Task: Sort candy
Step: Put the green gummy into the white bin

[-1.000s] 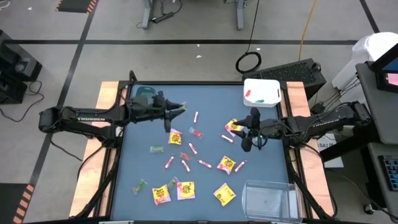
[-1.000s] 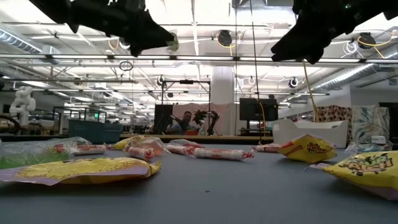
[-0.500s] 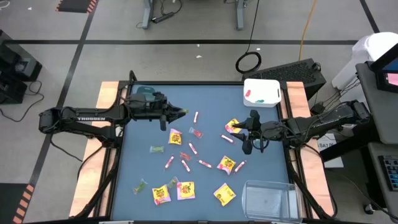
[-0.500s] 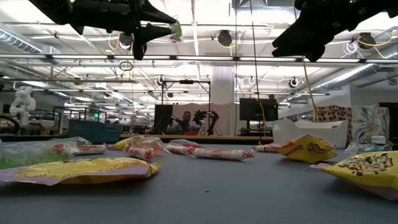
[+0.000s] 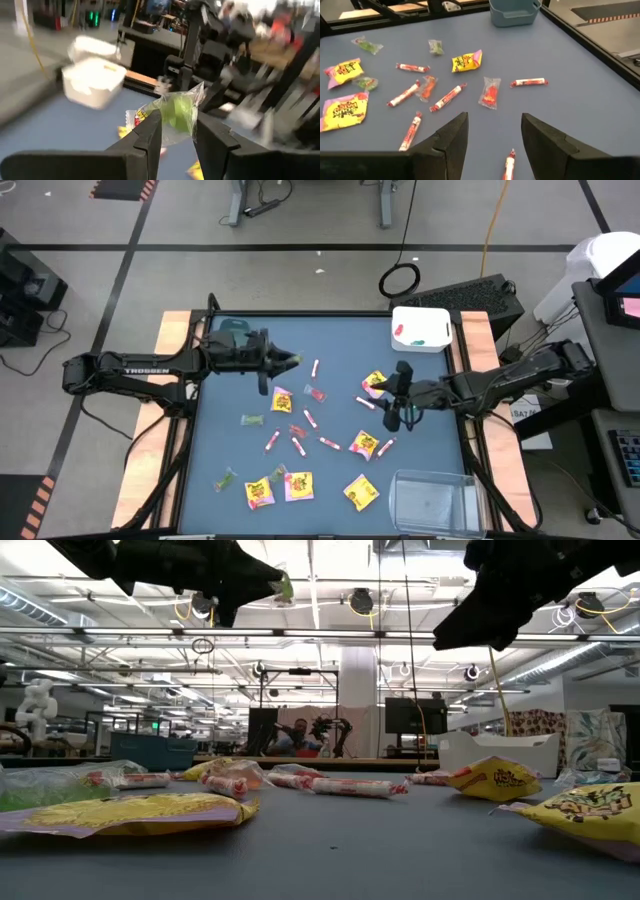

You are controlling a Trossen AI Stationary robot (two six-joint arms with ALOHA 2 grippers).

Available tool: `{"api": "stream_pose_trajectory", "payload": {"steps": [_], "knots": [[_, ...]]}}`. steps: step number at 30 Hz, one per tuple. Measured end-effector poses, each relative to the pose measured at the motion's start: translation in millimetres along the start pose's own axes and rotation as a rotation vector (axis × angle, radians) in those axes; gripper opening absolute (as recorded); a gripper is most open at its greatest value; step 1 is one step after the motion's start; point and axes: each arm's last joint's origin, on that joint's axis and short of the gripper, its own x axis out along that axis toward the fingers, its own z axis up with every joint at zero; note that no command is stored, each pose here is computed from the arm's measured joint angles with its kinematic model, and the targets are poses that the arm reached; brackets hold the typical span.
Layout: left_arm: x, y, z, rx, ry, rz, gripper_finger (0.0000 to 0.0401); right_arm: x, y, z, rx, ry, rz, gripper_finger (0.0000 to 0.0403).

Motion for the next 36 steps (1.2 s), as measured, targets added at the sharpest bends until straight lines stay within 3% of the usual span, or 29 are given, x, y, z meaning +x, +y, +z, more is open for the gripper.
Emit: {"api": "stream_pose_trajectory", "payload": {"steps": [9, 22, 25, 27, 36], "knots": [[0, 0, 0, 0.553, 0.004, 0.009, 0.0109, 4, 1, -2, -0.018, 0.016, -0.004, 0.0173], [0, 1, 0, 1.127, 0.017, 0.035, 0.0109, 4, 1, -2, -0.121, 0.017, 0.000, 0.0173], [0, 1, 0, 1.119, 0.018, 0.037, 0.0109, 4, 2, -1, -0.137, 0.005, 0.002, 0.0173], [0, 1, 0, 1.036, 0.016, 0.037, 0.0109, 4, 3, 3, -0.150, -0.039, 0.013, 0.0173], [1, -4, -1, 0.433, 0.003, 0.015, 0.0109, 8, 13, 27, -0.269, -0.301, 0.042, 0.0174]]}}
